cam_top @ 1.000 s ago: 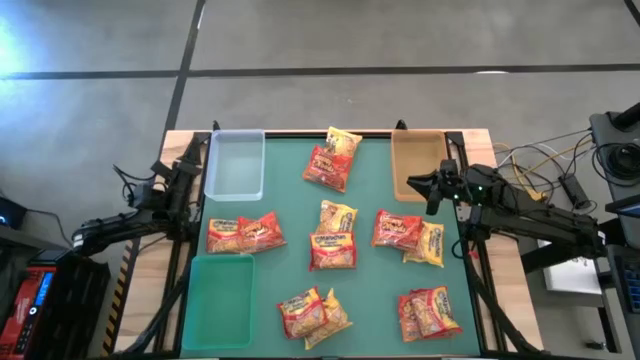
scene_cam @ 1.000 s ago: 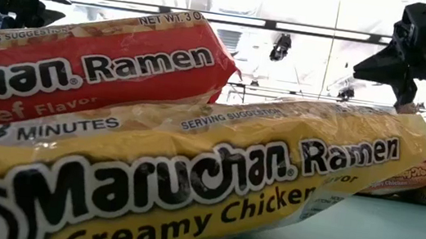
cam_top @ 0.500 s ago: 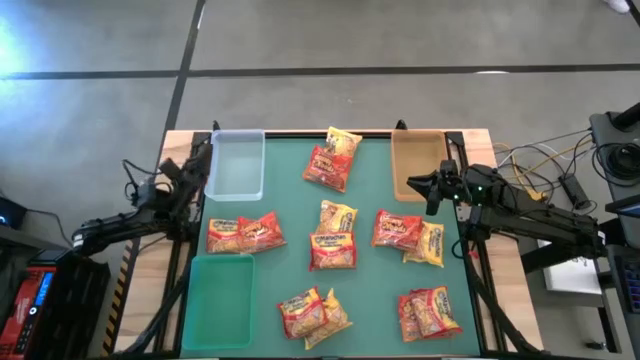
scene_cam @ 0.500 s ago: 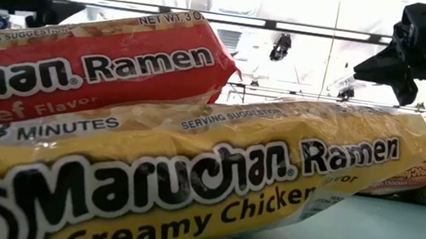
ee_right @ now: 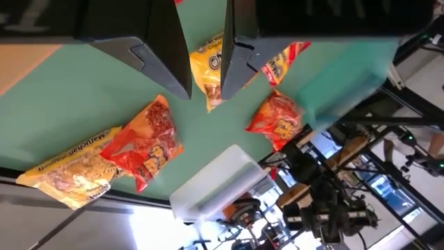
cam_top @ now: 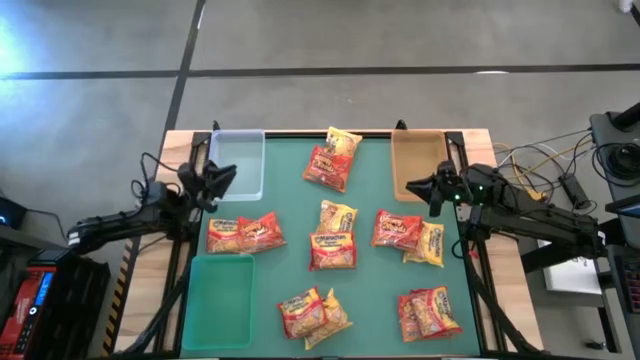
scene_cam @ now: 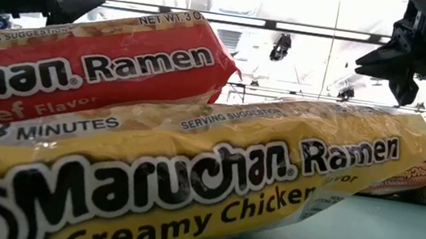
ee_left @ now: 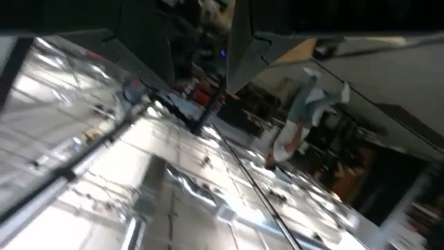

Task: Sort Maruchan noodles
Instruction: Put the orange noodle pack into the orange bin

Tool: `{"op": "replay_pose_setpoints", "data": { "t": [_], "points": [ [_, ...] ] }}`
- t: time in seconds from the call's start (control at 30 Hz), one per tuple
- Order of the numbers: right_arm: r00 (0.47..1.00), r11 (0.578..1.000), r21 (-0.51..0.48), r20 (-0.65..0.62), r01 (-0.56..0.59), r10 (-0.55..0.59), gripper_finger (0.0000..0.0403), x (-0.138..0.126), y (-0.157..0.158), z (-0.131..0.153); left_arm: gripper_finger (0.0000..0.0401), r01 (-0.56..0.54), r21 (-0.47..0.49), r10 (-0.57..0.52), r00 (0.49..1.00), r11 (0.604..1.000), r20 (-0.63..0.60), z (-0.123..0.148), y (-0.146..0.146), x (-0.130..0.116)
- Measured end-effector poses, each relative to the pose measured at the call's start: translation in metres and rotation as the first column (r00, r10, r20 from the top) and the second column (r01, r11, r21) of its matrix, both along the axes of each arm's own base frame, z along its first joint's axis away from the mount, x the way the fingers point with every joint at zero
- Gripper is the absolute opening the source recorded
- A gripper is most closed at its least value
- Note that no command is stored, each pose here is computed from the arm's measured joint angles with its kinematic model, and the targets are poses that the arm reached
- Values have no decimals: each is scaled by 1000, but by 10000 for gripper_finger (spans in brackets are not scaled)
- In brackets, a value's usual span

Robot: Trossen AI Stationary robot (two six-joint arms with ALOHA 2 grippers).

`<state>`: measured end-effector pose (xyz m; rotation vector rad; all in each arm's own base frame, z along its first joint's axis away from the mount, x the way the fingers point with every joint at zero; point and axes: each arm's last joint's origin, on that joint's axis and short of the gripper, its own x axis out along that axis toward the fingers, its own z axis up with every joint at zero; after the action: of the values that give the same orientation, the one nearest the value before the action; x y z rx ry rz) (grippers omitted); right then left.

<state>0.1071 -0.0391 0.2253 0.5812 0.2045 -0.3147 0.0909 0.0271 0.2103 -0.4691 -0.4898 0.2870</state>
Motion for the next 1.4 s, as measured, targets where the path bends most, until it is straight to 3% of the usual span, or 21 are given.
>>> {"op": "replay_pose_setpoints", "data": {
  "t": [0.13,0.33,0.57,0.73,1.4],
  "points": [
    [1000,1000,-1,7,-1,1,68,2,-1,7,119,4,-42,-6,999,999,-37,-4,2,6],
    [1000,1000,-4,-12,-4,4,68,8,-3,16,119,-13,1,13,995,1000,-96,-7,3,12],
    [997,1000,3,-77,-10,11,68,16,-7,9,119,-12,-1,12,995,1000,-101,-7,4,16],
    [995,1000,15,-104,-10,12,68,20,-8,6,119,-1,-57,-4,996,998,-92,-8,4,18],
    [994,1000,-10,-110,-20,19,68,21,-8,8,119,13,-113,-23,996,993,-82,-10,5,21]
  ]
}}
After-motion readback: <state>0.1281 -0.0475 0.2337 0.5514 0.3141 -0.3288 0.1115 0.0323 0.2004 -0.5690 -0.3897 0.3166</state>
